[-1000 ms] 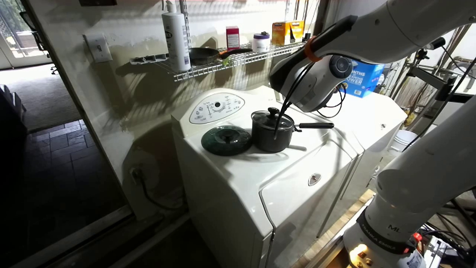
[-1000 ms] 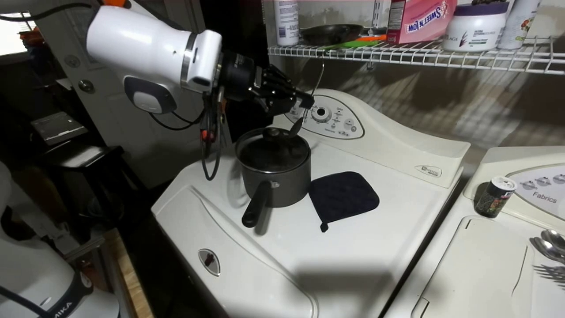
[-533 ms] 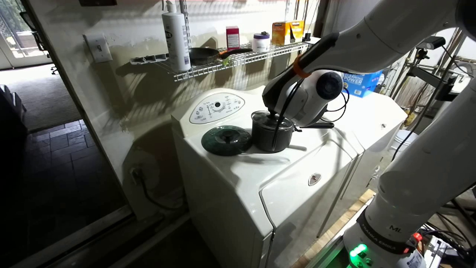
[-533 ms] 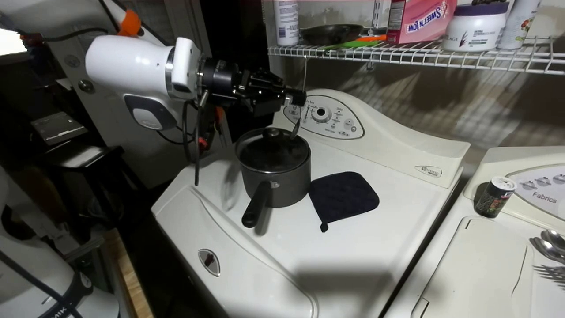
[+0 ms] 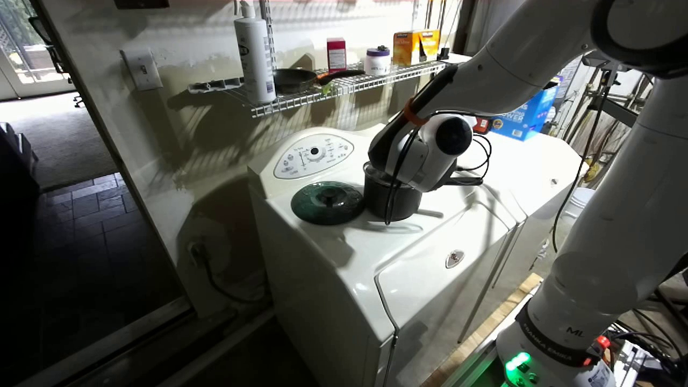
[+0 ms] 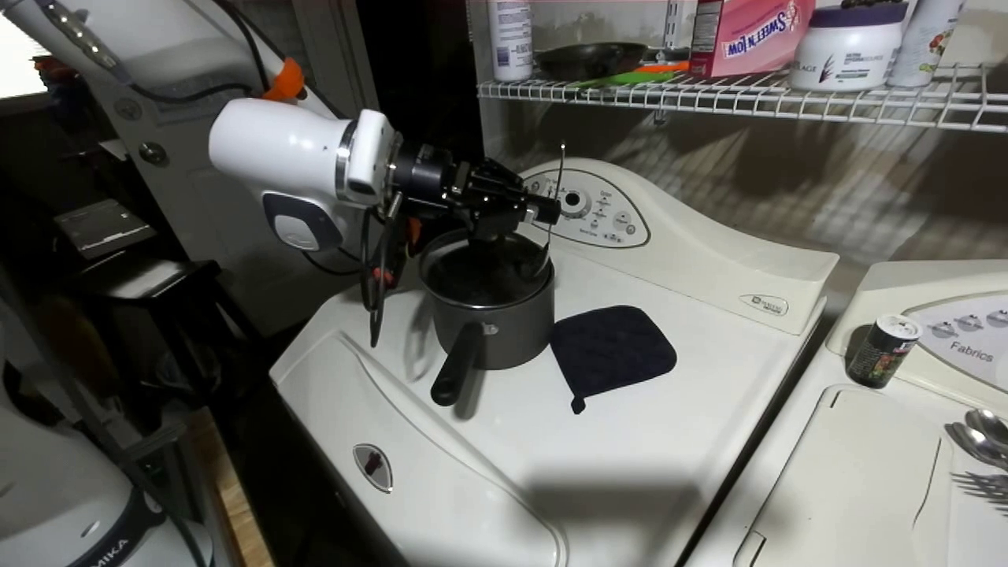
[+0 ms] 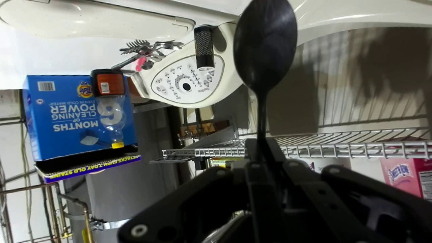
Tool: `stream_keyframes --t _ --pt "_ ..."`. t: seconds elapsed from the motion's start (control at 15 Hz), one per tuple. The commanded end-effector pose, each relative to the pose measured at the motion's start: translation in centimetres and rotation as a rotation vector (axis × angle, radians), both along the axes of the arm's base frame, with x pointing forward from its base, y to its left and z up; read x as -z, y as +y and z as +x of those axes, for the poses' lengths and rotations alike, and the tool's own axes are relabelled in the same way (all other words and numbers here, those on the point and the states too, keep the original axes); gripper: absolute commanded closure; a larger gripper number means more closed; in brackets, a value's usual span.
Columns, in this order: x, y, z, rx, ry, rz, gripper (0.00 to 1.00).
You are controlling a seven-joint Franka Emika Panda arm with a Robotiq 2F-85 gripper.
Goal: Put the spoon in the pot
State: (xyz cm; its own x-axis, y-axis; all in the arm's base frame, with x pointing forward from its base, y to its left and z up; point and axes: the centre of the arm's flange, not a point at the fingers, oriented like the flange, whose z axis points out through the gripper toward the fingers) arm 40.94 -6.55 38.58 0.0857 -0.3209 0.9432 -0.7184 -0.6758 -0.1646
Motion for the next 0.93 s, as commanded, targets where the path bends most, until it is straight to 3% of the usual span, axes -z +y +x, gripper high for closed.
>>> stream_keyframes --t 0.0,0.87 --pt "0.3 0.3 2.4 0.006 0.006 -0.017 0.98" --pt "1.7 1.4 5.5 -0.009 0.057 -0.056 0.98"
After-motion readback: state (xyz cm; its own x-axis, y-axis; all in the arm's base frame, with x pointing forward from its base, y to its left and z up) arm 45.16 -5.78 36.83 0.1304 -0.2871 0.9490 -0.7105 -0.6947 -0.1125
